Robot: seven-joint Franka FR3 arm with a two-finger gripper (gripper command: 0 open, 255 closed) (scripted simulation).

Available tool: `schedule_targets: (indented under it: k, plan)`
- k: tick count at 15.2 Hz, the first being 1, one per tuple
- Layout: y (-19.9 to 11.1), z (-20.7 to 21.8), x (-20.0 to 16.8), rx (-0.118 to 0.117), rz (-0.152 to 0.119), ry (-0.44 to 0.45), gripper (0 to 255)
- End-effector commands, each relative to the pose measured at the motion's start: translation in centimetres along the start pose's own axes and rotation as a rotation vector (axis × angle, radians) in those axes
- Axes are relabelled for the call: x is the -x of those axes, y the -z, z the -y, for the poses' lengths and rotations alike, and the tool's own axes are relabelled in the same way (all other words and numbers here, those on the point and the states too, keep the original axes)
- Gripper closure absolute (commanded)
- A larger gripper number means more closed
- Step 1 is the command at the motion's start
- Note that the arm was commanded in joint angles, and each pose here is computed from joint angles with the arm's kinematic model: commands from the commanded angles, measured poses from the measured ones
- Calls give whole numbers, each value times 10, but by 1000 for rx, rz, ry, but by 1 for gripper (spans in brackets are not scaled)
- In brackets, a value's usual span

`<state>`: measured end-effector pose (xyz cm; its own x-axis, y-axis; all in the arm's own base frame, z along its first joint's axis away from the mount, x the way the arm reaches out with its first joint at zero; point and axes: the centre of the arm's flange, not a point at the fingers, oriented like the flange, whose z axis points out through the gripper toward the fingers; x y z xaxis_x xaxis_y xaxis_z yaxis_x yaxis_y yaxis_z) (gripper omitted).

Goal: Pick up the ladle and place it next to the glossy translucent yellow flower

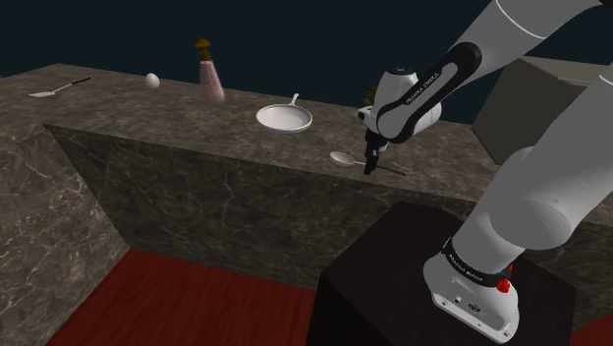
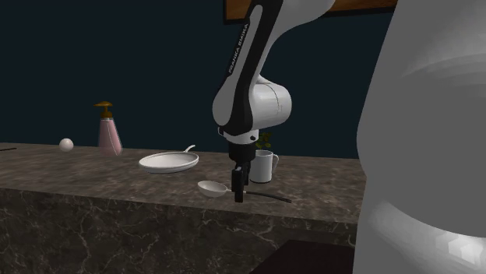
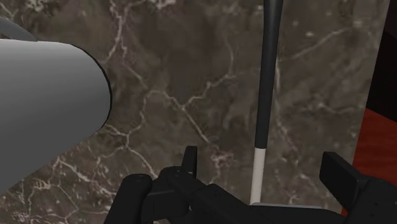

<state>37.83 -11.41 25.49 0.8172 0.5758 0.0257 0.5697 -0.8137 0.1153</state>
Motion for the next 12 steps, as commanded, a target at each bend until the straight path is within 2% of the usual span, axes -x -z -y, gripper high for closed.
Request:
schedule_targets:
  k: [1,10,12]
  plan:
    - [0,0,0,0,0,0,255]
    - [0,0,0,0,0,0,255]
    - [10,-1,0,0,0,0,255]
